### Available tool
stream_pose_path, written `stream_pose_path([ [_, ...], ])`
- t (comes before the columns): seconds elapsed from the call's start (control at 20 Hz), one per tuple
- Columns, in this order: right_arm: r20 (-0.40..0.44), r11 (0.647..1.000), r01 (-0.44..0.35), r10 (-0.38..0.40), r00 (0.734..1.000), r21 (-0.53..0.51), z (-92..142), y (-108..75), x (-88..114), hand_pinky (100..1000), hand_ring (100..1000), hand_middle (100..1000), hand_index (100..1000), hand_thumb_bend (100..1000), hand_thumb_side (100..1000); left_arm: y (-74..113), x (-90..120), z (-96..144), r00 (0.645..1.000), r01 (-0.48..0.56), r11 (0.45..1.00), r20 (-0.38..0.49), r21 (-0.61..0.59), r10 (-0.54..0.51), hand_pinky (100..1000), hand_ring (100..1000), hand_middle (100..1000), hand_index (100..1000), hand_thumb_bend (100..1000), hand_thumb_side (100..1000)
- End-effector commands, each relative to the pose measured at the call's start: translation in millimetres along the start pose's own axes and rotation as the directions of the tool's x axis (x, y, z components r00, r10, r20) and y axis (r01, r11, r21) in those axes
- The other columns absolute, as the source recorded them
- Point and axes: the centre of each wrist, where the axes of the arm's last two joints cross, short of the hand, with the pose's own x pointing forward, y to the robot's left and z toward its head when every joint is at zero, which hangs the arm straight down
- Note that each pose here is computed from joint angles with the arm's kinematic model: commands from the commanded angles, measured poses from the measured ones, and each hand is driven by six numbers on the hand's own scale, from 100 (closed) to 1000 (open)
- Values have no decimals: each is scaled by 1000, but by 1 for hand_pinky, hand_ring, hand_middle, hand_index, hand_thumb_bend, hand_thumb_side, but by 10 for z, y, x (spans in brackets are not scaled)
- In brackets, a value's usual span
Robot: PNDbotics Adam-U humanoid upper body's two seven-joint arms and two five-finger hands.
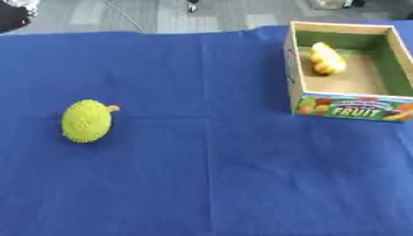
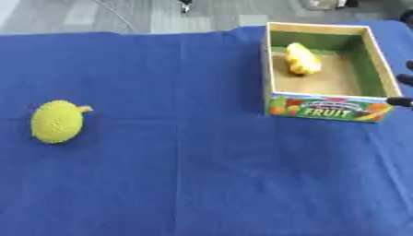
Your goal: Pick up the objects with one hand, pass them to the other hand, and then place them into the box on the other side of the table.
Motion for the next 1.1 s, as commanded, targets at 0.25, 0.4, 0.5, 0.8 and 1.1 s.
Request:
stream_pose_path([
  [0.25,39,997,-43,41,998,58,-76,-4,139,666,892,884,964,100,656,-118,62,156,997,-51,998,52,43,48,560,458,398,474,100,196],
  [0.4,50,991,-69,64,997,112,-112,30,161,669,895,885,966,100,645,-217,70,209,996,-61,998,72,22,59,558,458,398,474,100,198],
  [0.5,56,982,-93,85,995,163,-119,61,158,670,895,884,966,100,640,-278,79,230,994,-59,998,90,-7,59,560,459,400,476,100,190],
  [0.8,88,930,-176,155,984,323,-218,205,208,677,898,887,970,100,653,-408,111,245,990,-22,995,139,-93,35,563,462,403,478,100,177],
  [1.1,82,891,-203,186,979,407,-260,352,206,680,899,887,972,100,679,-509,127,259,987,-8,989,156,-147,31,563,462,403,478,100,172],
])
